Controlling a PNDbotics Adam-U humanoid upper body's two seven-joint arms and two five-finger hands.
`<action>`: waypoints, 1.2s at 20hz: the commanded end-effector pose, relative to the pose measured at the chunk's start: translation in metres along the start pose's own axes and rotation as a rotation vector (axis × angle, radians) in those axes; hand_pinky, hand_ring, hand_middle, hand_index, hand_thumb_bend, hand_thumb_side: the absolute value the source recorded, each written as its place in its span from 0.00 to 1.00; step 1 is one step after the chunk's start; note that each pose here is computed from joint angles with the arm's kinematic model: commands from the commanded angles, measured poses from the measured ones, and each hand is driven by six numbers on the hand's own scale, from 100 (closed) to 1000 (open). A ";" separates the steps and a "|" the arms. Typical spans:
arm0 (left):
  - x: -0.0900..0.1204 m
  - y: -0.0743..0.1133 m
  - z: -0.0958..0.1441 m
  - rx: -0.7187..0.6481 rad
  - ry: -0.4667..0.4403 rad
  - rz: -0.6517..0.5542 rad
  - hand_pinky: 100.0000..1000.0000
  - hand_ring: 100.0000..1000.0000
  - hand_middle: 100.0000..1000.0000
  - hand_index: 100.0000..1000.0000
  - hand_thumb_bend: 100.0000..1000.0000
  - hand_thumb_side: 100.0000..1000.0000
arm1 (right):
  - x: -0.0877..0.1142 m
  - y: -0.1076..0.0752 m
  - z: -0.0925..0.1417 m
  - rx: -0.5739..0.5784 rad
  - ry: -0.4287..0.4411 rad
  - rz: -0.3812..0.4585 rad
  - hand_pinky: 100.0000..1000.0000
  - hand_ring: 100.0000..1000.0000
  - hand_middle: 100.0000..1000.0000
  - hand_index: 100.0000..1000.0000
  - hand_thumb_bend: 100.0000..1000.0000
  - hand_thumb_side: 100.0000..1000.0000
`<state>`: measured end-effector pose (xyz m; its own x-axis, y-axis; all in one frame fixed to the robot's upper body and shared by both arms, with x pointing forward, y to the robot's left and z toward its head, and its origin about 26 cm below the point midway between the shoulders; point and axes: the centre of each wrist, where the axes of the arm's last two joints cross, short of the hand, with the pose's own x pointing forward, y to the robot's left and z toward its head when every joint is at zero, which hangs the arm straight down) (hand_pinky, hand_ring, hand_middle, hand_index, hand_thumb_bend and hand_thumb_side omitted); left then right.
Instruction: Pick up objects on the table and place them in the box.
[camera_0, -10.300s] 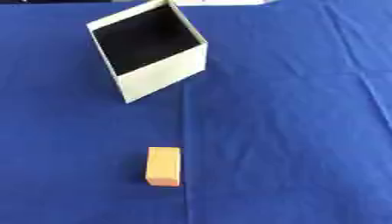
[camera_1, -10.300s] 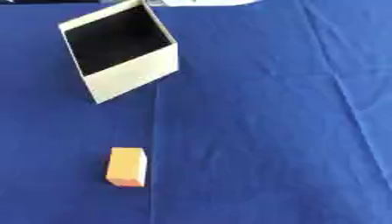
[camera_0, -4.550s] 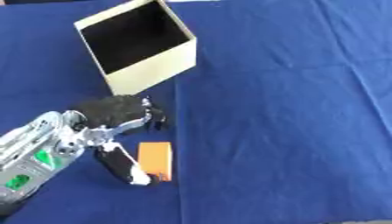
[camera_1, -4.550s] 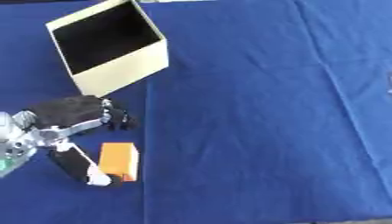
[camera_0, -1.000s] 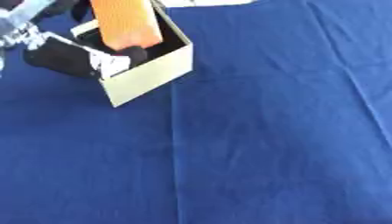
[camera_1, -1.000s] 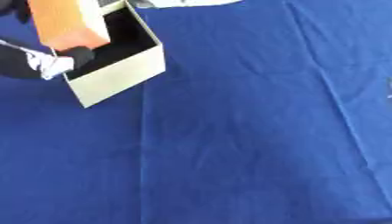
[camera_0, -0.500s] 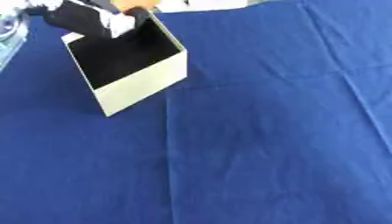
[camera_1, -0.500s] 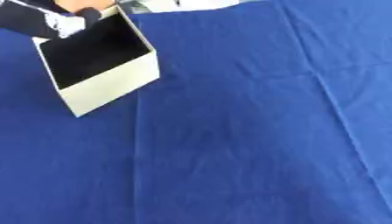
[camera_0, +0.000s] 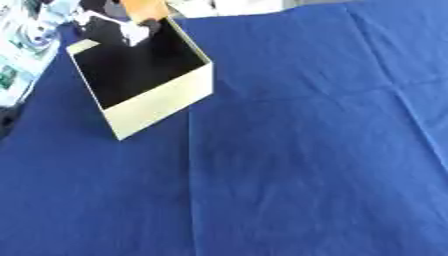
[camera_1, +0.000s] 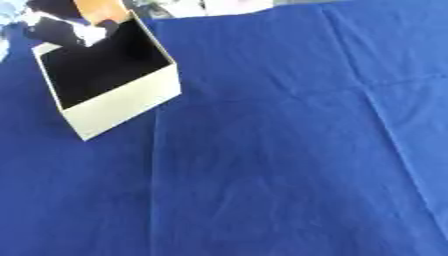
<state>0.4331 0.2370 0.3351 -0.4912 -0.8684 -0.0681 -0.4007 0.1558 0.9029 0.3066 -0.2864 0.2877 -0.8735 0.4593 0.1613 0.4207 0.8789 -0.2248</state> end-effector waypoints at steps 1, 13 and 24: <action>-0.008 0.009 -0.001 0.014 -0.006 -0.030 0.06 0.18 0.27 0.49 0.00 0.27 | 0.006 -0.006 -0.008 -0.002 -0.038 0.007 0.79 0.75 0.58 0.72 0.00 0.80; -0.034 -0.028 0.002 -0.156 0.049 -0.046 0.16 0.25 0.32 0.51 0.00 0.24 | 0.006 -0.005 -0.008 -0.014 -0.034 0.002 0.79 0.75 0.58 0.72 0.00 0.81; -0.047 -0.040 0.004 -0.280 0.076 -0.108 0.50 0.54 0.56 0.74 0.40 0.31 | 0.005 -0.005 -0.007 -0.017 -0.029 0.002 0.79 0.75 0.58 0.72 0.00 0.81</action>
<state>0.4709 0.2678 0.2853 -0.4104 -0.9035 -0.1235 -0.1879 -0.0487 0.9810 0.3066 -0.2867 0.2876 -0.8744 0.4568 0.1633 0.4200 0.8813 -0.2166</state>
